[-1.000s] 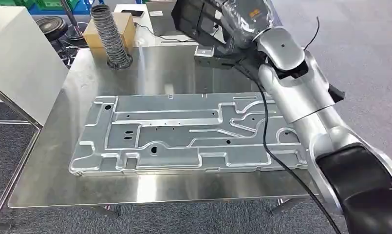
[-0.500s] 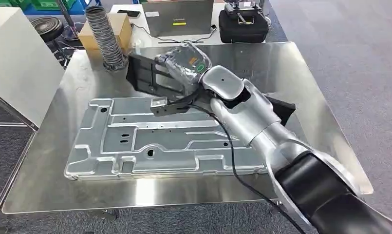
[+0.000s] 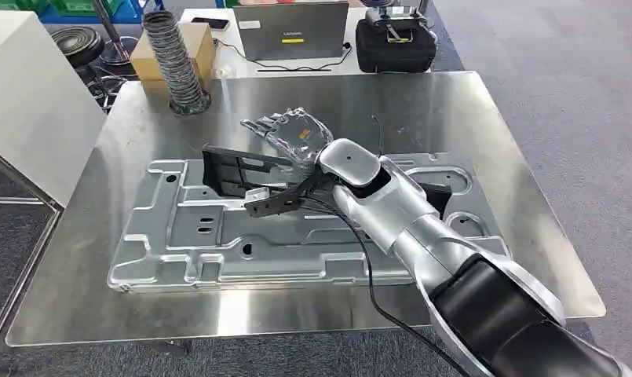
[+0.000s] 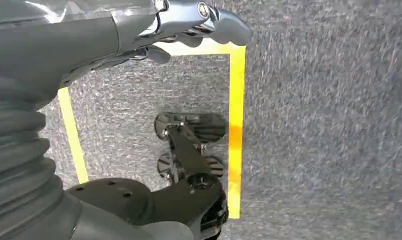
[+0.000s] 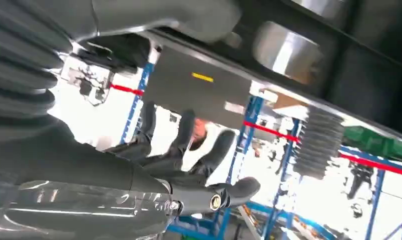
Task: Take the parts from the cabinet and place them on the table.
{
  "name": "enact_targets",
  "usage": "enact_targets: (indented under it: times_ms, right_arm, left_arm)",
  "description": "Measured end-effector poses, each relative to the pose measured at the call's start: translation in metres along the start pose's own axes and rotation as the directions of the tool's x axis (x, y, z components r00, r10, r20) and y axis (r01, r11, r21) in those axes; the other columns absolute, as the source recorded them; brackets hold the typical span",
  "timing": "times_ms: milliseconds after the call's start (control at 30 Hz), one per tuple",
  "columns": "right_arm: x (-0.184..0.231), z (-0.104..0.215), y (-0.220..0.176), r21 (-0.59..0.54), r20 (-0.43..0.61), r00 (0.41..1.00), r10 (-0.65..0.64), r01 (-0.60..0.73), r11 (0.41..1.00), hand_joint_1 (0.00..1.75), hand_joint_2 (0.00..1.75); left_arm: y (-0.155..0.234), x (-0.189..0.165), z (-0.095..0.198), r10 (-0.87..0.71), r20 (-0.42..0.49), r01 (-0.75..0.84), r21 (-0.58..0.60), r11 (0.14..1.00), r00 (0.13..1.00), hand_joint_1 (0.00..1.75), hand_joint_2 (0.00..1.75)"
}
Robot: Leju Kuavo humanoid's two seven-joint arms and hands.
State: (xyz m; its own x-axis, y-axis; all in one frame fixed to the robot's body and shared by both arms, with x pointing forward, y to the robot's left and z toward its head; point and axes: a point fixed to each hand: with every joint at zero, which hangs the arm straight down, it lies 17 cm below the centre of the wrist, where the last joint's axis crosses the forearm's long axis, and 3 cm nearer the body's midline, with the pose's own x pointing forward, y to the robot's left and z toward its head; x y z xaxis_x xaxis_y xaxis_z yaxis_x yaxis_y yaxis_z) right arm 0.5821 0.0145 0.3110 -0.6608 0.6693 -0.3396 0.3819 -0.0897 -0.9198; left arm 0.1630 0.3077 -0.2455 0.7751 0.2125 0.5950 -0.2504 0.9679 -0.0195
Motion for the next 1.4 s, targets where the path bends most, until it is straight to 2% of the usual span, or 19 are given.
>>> enact_targets:
  times_ms: [67,100,233,333,400,467,533,667,733,833,867,933,1000,1100,1167,1267,1400]
  right_arm:
    - [-0.002,0.001,0.001,0.002,-0.007,1.000,-0.010,0.010,1.000,0.00,0.00]
    - [-0.003,0.001,0.001,0.001,-0.011,1.000,-0.017,0.017,1.000,0.00,0.00]
    - [-0.008,0.002,0.002,-0.009,-0.038,0.995,-0.093,0.093,0.996,0.00,0.00]
    - [-0.015,0.004,0.001,-0.031,-0.067,0.975,-0.211,0.209,0.977,0.00,0.00]
    - [-0.023,0.004,-0.011,-0.086,-0.078,0.929,-0.362,0.355,0.931,0.00,0.00]
    - [-0.034,0.004,-0.031,-0.175,-0.060,0.848,-0.527,0.510,0.842,0.00,0.00]
    - [-0.050,0.005,-0.053,-0.265,-0.030,0.770,-0.637,0.608,0.748,0.00,0.00]
    - [-0.093,0.019,-0.119,-0.475,0.089,0.637,-0.766,0.703,0.529,0.00,0.00]
    - [-0.115,0.032,-0.143,-0.547,0.134,0.602,-0.787,0.707,0.447,0.00,0.00]
    - [-0.131,0.046,-0.162,-0.599,0.160,0.596,-0.787,0.692,0.403,0.00,0.00]
    - [-0.138,0.054,-0.176,-0.636,0.188,0.597,-0.780,0.679,0.366,0.00,0.00]
    - [-0.158,0.080,-0.206,-0.736,0.237,0.601,-0.763,0.624,0.263,0.00,0.00]
    - [-0.178,0.125,-0.233,-0.844,0.263,0.638,-0.724,0.516,0.148,0.00,0.00]
    - [-0.181,0.223,-0.252,-0.965,0.198,0.769,-0.608,0.263,0.017,0.00,0.00]
    - [-0.157,0.285,-0.255,-0.991,0.133,0.845,-0.518,0.126,-0.048,0.00,0.00]
    - [-0.128,0.343,-0.243,-0.998,0.058,0.870,-0.489,0.033,-0.059,0.00,0.00]
    - [-0.098,0.407,-0.228,-0.993,-0.097,0.864,-0.494,-0.114,-0.006,0.00,0.00]
  left_arm:
    - [0.000,0.000,0.000,-0.005,-0.001,0.005,-0.001,1.000,1.000,0.00,1.75]
    - [-0.001,-0.001,0.000,-0.007,-0.001,0.007,0.000,1.000,1.000,0.00,0.00]
    - [-0.001,-0.002,0.000,-0.015,-0.003,0.015,-0.003,1.000,1.000,0.00,0.00]
    - [-0.001,-0.003,0.001,-0.015,-0.008,0.015,-0.003,1.000,1.000,0.00,0.00]
    - [-0.001,-0.001,0.000,-0.020,-0.006,0.020,-0.004,1.000,1.000,0.00,0.00]
    - [-0.001,0.000,-0.001,-0.018,-0.004,0.018,-0.005,1.000,1.000,0.00,0.00]
    - [0.000,-0.001,0.000,-0.016,-0.006,0.016,-0.002,1.000,1.000,0.00,0.00]
    - [0.004,-0.001,0.000,0.003,-0.002,-0.003,0.015,1.000,1.000,0.00,0.00]
    - [0.006,-0.003,0.001,0.012,-0.002,-0.012,0.023,1.000,1.000,0.00,0.00]
    - [0.008,-0.006,0.002,0.018,-0.005,-0.018,0.029,0.999,1.000,0.00,0.00]
    - [0.009,-0.006,0.002,0.021,-0.004,-0.021,0.034,0.999,1.000,0.00,0.00]
    - [0.007,-0.005,0.003,0.040,0.003,-0.040,0.037,0.999,0.999,0.00,0.00]
    - [0.009,-0.003,0.003,0.064,0.014,-0.065,0.043,0.997,0.998,0.00,0.00]
    - [0.011,-0.008,0.006,0.088,0.016,-0.088,0.050,0.995,0.996,0.00,0.00]
    - [0.012,-0.013,0.008,0.107,0.013,-0.107,0.060,0.992,0.994,0.00,0.00]
    - [0.013,-0.015,0.009,0.117,0.012,-0.118,0.069,0.991,0.993,0.00,0.00]
    - [0.014,-0.017,0.010,0.124,0.008,-0.124,0.075,0.989,0.992,0.00,0.00]
